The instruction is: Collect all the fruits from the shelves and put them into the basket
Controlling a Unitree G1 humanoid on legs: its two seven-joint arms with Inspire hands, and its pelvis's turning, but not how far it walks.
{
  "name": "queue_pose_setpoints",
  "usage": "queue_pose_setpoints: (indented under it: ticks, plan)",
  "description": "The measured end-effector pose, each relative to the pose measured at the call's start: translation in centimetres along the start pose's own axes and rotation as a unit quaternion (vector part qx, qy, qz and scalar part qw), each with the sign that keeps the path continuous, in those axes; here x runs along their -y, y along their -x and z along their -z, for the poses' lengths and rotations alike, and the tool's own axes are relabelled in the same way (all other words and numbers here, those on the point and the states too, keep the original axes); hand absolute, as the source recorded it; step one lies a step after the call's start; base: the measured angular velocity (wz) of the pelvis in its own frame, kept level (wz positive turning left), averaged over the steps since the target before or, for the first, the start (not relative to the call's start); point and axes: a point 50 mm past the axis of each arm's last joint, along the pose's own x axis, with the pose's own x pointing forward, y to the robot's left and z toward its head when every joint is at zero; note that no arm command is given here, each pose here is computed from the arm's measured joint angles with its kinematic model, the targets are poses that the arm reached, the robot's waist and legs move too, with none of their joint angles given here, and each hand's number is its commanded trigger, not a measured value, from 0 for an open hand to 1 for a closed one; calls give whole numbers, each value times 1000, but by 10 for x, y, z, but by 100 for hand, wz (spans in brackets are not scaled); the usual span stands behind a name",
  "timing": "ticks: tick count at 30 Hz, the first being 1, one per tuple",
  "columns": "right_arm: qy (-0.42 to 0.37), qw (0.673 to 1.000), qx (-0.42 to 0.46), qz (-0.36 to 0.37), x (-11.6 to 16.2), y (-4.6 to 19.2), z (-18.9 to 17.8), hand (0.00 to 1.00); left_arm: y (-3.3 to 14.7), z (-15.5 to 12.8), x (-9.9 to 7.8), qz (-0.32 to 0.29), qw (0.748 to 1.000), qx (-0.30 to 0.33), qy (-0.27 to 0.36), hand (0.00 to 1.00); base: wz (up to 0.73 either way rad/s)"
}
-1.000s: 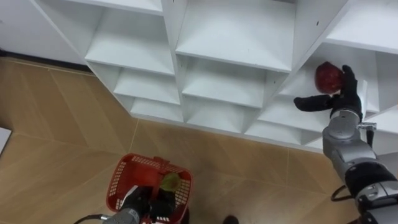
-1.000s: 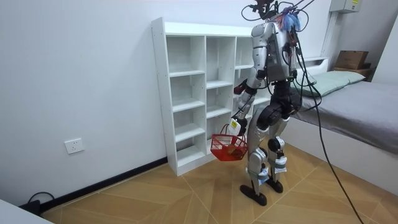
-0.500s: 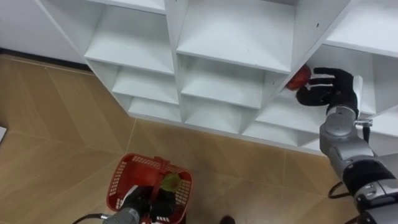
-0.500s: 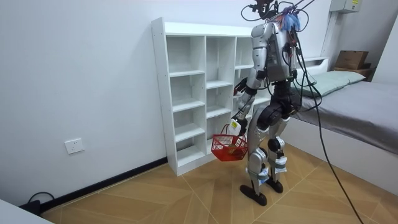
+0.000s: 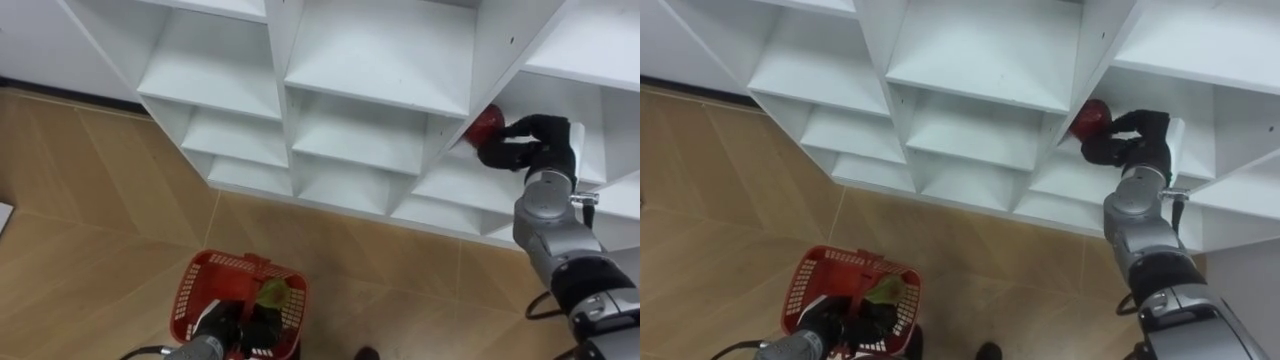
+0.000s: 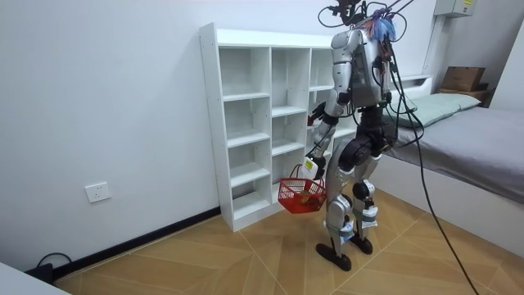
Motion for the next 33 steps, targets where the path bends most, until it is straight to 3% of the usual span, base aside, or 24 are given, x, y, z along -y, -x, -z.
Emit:
queue_pose_setpoints:
  ticks: [33]
  plan:
    - [24,999,24,6,0,0,-3,0,0,0,2,3,1000,0,0,100,0]
